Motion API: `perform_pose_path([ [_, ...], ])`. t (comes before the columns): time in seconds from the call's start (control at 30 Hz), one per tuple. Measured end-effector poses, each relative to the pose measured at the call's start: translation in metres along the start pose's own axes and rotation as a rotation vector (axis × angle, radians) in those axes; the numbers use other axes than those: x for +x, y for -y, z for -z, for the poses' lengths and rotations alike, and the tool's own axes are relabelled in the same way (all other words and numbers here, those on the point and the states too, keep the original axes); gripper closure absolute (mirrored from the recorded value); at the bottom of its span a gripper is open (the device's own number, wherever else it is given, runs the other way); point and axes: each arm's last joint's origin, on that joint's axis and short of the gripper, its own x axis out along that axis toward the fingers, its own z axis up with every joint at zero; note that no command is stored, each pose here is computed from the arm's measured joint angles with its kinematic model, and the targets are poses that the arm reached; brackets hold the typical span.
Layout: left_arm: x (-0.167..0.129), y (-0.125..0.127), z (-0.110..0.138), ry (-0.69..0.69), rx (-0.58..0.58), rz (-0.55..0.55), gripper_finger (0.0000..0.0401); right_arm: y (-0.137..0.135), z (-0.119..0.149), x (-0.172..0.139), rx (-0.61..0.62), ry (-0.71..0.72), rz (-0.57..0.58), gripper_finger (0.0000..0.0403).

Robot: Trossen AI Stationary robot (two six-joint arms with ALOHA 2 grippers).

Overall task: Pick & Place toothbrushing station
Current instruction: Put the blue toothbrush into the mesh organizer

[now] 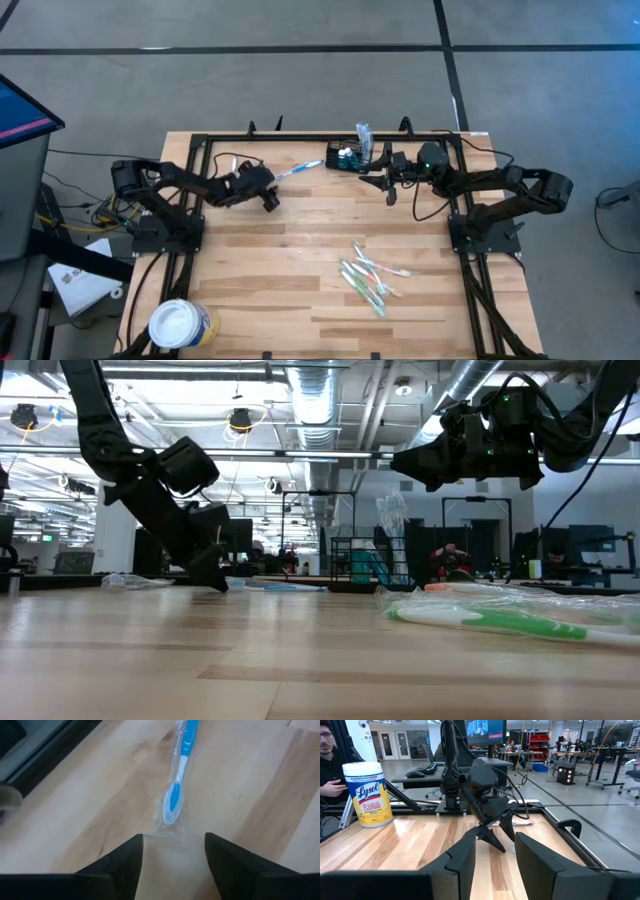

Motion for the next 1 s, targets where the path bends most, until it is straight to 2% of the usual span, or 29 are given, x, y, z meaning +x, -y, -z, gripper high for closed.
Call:
perform_pose_path([
  [0.1,0.002,-0.003,-0.001,0.008,-0.013,0.021,0.0198,0.0,0.0,0.0,0.0,0.0,0.0,0.0274],
  [0.37,0.003,-0.007,-0.002,0.02,0.059,0.054,0.0195,0.0,0.0,0.0,0.0,0.0,0.0,0.0274],
  [0.57,0.005,-0.011,-0.002,0.022,0.044,0.085,0.0211,0.0,0.0,0.0,0.0,0.0,0.0,0.0274],
  [0.8,0.005,-0.013,-0.003,0.032,0.058,0.096,0.0256,0.0,0.0,0.0,0.0,0.0,0.0,0.0274],
  [1.0,0.005,-0.013,-0.003,0.033,0.06,0.088,0.0317,0.0,0.0,0.0,0.0,0.0,0.0,0.0274],
])
